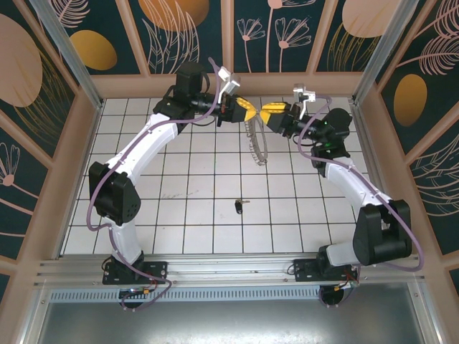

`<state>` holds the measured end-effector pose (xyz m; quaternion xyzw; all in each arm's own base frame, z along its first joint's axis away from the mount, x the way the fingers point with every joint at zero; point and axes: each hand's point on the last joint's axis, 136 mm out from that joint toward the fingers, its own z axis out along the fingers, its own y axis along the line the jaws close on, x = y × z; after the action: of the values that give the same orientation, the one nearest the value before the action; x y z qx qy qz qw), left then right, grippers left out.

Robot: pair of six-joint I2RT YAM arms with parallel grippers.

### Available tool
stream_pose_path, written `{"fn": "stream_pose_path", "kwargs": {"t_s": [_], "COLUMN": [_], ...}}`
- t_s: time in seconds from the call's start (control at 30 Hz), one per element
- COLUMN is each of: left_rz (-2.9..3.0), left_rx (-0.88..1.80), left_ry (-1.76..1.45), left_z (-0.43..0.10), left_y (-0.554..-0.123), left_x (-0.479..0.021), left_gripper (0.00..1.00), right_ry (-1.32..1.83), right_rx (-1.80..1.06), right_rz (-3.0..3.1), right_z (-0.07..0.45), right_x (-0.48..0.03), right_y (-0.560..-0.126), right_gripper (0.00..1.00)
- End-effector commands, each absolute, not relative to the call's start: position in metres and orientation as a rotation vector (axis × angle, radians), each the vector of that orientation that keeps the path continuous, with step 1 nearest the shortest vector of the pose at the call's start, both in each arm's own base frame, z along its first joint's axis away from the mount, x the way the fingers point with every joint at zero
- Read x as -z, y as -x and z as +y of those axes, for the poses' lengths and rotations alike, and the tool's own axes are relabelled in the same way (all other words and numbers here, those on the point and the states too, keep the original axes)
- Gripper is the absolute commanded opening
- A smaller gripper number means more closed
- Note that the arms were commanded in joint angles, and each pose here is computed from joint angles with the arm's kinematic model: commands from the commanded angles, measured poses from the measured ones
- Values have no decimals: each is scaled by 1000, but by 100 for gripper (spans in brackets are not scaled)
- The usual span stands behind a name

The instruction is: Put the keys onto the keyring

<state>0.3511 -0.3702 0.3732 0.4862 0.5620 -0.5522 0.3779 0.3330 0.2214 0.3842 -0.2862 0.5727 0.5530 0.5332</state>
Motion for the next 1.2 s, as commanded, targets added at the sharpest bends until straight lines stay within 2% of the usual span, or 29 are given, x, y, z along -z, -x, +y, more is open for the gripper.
{"fn": "stream_pose_path", "kwargs": {"t_s": [0.0,0.53,0.83,1.03,1.17], "left_rz": [1375,1365,1361,1361,1367], "left_rx": [1426,1436,1447,1458,1454], "left_ry": [-1282,-1288,-1295,-1298,-1277], "left_z": [-371,-370,-370,-370,-371], "left_y": [-346,-343,-342,-341,-344], "left_x": [-380,-383,-383,-381,-383], "left_gripper": [0,0,0,0,0], "right_ry": [706,732,736,743,728], "right_rx": [-1278,-1325,-1338,-1348,-1341], "right_rz": [1319,1325,1318,1313,1308], "right_z": [220,232,235,238,237], "right_x": [-393,-388,-388,-388,-388], "right_y": [-323,-331,-332,-332,-333], "right_gripper": [33,31,18,0,0]}}
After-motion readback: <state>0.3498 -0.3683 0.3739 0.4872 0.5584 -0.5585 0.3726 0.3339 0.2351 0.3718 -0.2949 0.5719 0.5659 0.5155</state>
